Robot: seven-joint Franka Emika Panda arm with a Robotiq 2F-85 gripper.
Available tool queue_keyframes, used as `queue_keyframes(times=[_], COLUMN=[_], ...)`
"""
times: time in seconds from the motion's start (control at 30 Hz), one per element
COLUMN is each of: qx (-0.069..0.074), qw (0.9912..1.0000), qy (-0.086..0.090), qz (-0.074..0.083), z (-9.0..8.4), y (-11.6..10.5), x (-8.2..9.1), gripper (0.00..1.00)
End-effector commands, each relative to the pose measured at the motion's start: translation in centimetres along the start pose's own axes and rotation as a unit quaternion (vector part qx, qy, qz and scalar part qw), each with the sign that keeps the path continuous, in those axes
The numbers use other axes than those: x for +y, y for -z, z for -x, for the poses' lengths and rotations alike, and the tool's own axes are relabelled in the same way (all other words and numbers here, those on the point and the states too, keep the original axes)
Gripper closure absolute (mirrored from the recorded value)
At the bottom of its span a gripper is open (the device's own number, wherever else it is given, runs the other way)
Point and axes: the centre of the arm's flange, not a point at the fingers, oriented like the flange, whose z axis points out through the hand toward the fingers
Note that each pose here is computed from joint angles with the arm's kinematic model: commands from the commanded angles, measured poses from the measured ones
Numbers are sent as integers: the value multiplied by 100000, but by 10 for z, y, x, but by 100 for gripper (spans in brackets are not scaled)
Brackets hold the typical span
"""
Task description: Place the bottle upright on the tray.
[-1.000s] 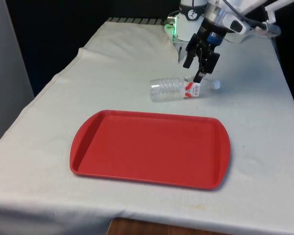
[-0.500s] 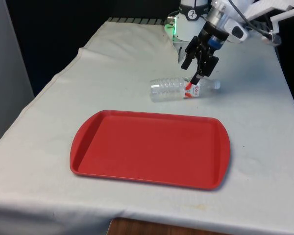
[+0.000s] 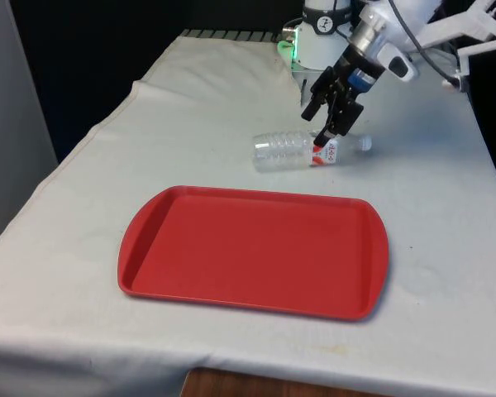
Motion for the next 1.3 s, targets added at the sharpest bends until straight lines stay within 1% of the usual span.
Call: queue_keyframes(times=[0.0, 0.03, 0.07, 0.1, 0.13, 0.27, 0.3, 0.33, 0.37, 0.53, 0.6, 0.63, 0.67, 0.8, 0.83, 0.9, 0.93, 0.97, 1.0, 1.03, 1.07, 1.1, 1.13, 1.17, 1.27], qx=[-953, -1150, -391, -1401, -1884, -2789, -3278, -2615, -3488, -4830, -5549, -4979, -6145, -7541, -8178, -8839, -8069, -9192, -9513, -10057, -10057, -10547, -9991, -10810, -11436], qw=[99994, 99991, 99998, 99986, 99974, 99940, 99916, 99937, 99904, 99819, 99762, 99792, 99710, 99574, 99505, 99427, 99504, 99381, 99337, 99264, 99264, 99193, 99257, 99151, 99047], qy=[-510, -671, -398, -897, -1271, -1981, -2353, -2091, -2519, -3381, -3862, -3676, -4233, -5048, -5425, -5824, -5498, -6069, -6301, -6626, -6626, -6937, -6740, -7155, -7616], qz=[330, 204, -198, 70, -112, -477, -673, -1135, -769, -1199, -1328, -1818, -1503, -1629, -1584, -1487, -1882, -1422, -1388, -1257, -1257, -1149, -1663, -1062, -963], z=[0, -1, -2, -2, -3, -7, -9, -9, -10, -14, -15, -15, -17, -19, -21, -23, -23, -24, -25, -28, -28, -32, -30, -33, -38], y=[0, -1, -2, -2, -4, -8, -9, -11, -10, -14, -14, -16, -15, -15, -15, -14, -15, -14, -13, -12, -12, -12, -13, -11, -10], x=[2, 2, 0, 3, 3, 3, 4, 2, 4, 4, 4, 2, 4, 5, 5, 5, 4, 6, 6, 6, 6, 6, 5, 6, 6], gripper=[0, 0, 0, 0, 0, 0, 0, 0, 0, 0, 0, 0, 0, 0, 0, 0, 0, 0, 0, 0, 0, 0, 0, 0, 0])
